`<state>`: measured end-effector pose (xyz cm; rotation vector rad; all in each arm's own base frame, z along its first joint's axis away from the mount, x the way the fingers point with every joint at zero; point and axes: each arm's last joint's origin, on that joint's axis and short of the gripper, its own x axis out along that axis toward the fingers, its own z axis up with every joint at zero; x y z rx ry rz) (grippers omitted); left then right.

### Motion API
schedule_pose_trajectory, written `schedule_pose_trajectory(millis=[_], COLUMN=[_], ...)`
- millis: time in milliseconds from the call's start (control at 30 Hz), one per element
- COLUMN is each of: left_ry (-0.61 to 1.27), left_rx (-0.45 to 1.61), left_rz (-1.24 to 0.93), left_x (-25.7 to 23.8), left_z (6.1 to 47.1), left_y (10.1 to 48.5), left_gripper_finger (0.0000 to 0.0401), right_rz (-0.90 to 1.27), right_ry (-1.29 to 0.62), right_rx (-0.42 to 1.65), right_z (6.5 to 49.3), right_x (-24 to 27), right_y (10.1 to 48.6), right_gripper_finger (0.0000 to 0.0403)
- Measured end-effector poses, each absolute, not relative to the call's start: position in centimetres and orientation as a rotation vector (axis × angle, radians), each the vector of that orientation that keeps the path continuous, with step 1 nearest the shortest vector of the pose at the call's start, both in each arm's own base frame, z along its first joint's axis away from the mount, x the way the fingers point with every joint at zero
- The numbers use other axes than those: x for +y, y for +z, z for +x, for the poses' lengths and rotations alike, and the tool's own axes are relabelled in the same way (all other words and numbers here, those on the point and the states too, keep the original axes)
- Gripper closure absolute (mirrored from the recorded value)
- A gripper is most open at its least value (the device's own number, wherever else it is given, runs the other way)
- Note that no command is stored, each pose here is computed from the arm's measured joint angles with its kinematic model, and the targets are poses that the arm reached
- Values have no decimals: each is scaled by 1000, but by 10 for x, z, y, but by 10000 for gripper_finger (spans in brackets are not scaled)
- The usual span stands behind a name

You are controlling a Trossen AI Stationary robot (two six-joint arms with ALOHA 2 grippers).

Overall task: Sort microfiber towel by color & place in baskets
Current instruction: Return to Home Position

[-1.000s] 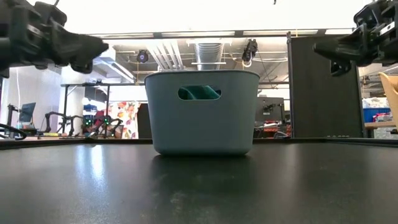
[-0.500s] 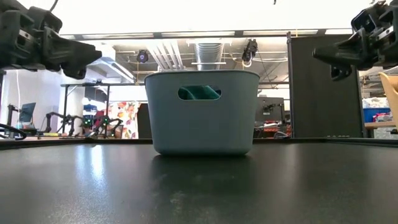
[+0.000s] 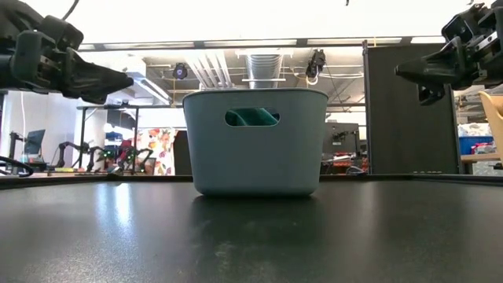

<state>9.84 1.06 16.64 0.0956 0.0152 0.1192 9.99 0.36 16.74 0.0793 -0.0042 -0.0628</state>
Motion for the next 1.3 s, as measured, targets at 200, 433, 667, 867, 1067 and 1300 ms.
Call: schedule_pose_trajectory(millis=[200, 433, 667, 867, 1067, 1300], left_ry=[125, 125, 124, 124, 123, 123], left_rx=[39, 58, 72, 80, 80, 81], left_rz=[88, 87, 86, 86, 86, 86], left_x=[11, 11, 11, 11, 11, 11], left_z=[100, 101, 102, 103, 103, 103], left_y=[166, 164, 163, 163, 163, 163], left_gripper_finger=[296, 296, 296, 296, 296, 296], right_rz=[79, 79, 79, 79, 79, 79], right_ry=[-63, -63, -63, -63, -63, -63], right_rx=[-5, -5, -5, -4, -4, -4], right_z=[100, 100, 100, 100, 100, 100], right_x=[4, 4, 4, 4, 4, 4], right_y=[167, 167, 167, 167, 167, 167], right_gripper_finger=[390, 390, 390, 390, 390, 390])
